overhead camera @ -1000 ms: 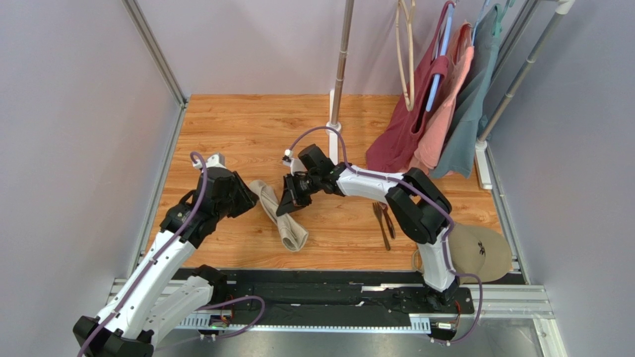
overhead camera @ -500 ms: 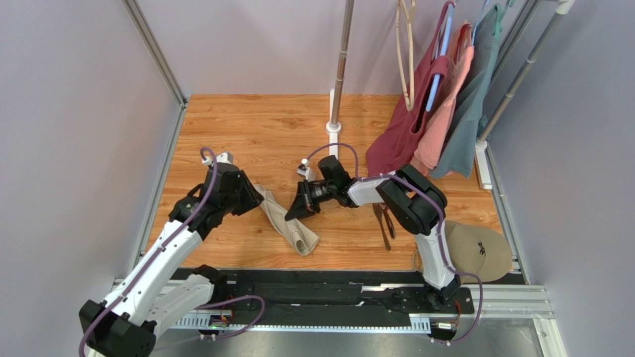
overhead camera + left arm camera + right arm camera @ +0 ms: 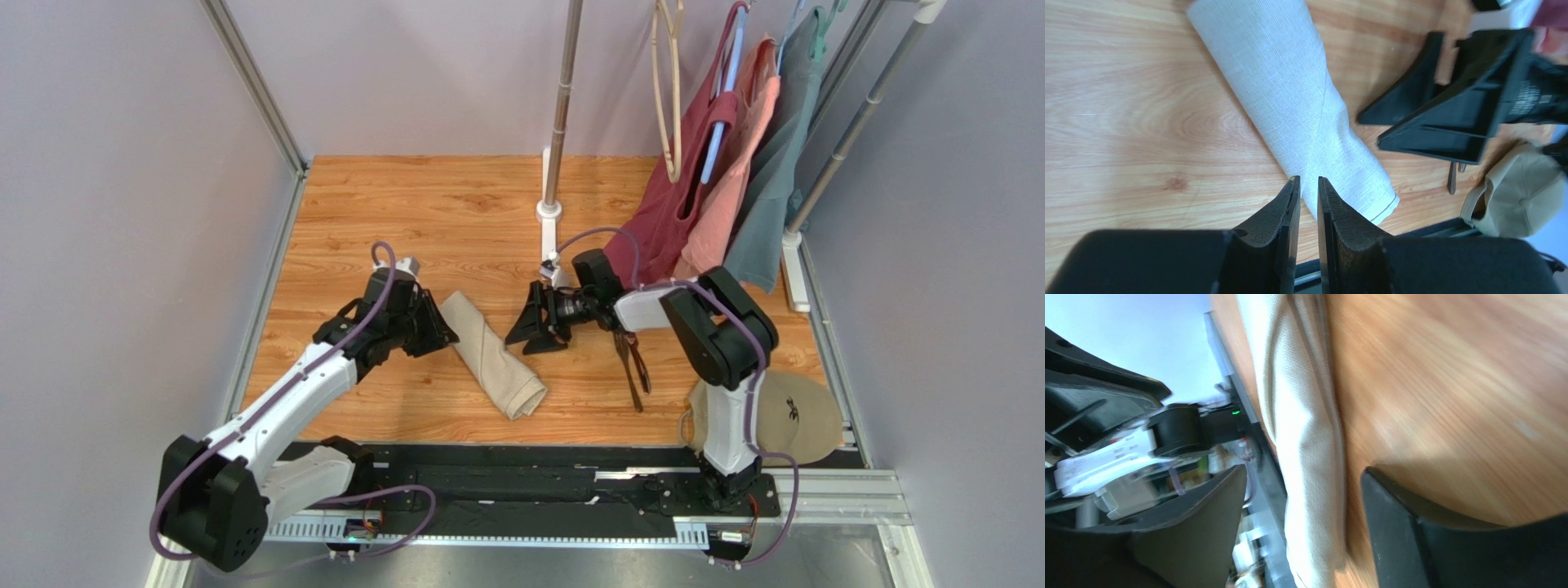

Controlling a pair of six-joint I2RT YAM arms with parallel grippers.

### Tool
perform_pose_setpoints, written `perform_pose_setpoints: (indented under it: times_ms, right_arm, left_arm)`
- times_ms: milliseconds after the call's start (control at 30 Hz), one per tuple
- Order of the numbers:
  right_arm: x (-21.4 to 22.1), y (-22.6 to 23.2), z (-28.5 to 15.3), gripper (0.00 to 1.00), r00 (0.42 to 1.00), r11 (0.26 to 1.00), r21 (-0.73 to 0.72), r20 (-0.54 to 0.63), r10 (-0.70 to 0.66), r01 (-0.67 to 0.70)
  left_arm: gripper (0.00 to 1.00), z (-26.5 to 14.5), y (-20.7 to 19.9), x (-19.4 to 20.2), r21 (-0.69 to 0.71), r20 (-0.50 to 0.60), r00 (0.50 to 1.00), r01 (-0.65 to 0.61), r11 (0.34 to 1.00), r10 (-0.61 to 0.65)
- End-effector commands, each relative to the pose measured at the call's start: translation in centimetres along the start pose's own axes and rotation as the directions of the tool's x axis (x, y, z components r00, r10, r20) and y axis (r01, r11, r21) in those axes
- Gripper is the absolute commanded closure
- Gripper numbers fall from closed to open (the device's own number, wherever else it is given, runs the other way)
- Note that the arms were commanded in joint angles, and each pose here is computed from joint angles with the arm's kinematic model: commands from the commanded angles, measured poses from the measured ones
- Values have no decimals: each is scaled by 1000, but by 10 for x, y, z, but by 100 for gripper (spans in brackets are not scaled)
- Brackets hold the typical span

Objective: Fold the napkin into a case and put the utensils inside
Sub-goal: Turn over the smaller rectangle-folded napkin at the center of the board, then rotate the smaller rectangle-folded napkin at the center of the board.

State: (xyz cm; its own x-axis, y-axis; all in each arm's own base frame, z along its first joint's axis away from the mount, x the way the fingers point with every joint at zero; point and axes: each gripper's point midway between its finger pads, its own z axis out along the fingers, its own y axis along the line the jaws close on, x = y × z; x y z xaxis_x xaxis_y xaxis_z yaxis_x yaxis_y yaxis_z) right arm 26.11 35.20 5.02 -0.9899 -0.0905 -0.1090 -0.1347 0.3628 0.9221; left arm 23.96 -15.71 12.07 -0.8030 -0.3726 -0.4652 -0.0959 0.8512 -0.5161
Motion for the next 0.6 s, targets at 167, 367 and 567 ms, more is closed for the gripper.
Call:
perform_pose_setpoints:
  times_ms: [167, 367, 567]
  right_arm:
    - [20, 2, -52, 33, 970, 888, 395, -43, -237, 235]
    - [56, 27, -21, 59, 956, 907, 304, -127, -266, 292]
    - [76, -3, -16, 82, 968, 925, 293, -140, -210, 243]
  left_arm:
    - [78, 45, -29, 16, 137, -121, 991, -35, 990, 52]
    - [82, 68, -37, -4, 102, -114, 992, -46, 994, 57]
    - [82, 103, -21, -13, 3, -161, 985, -55, 998, 55]
